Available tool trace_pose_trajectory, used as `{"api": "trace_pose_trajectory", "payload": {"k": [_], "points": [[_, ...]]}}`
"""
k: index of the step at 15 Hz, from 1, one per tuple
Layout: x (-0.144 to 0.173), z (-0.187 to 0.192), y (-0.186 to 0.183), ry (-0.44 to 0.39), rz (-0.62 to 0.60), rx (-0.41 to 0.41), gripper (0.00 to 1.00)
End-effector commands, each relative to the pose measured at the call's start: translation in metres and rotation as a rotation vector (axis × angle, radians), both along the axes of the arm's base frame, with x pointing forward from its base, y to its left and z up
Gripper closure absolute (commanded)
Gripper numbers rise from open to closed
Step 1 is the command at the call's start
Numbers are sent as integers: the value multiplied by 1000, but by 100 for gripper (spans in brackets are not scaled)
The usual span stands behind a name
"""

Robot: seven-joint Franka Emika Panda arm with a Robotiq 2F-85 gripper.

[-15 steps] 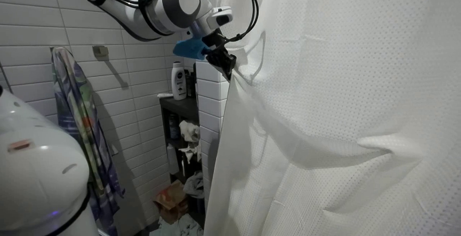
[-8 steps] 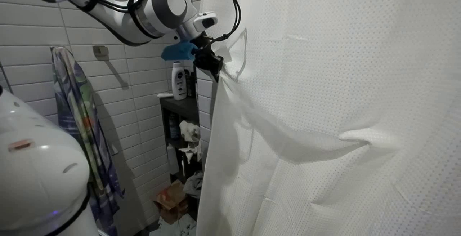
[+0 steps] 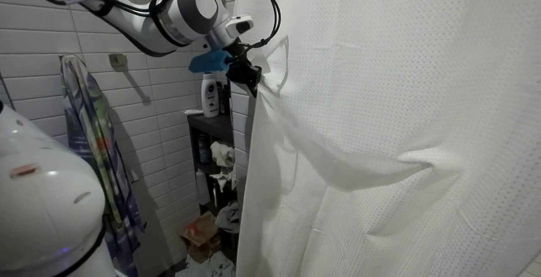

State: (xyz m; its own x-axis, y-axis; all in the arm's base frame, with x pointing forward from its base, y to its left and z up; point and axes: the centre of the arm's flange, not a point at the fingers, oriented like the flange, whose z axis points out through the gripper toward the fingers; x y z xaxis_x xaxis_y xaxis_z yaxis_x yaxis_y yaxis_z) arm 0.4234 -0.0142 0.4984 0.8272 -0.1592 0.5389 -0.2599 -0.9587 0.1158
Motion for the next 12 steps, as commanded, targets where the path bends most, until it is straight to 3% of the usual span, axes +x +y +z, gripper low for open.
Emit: {"api": "trace_pose_trajectory", "payload": {"k": [1,3,8,9,10,11,12], "points": [[0,0,0,0,0,0,85],[0,0,0,1,-1,1,74],[0,-1,0,1,-1,1,73],[0,-1,0,1,-1,1,48],[2,0,-3,-11,-25,4,48],[0,-1,-1,1,-7,3,69],[0,-1,-3,0,-12,5,63]]}}
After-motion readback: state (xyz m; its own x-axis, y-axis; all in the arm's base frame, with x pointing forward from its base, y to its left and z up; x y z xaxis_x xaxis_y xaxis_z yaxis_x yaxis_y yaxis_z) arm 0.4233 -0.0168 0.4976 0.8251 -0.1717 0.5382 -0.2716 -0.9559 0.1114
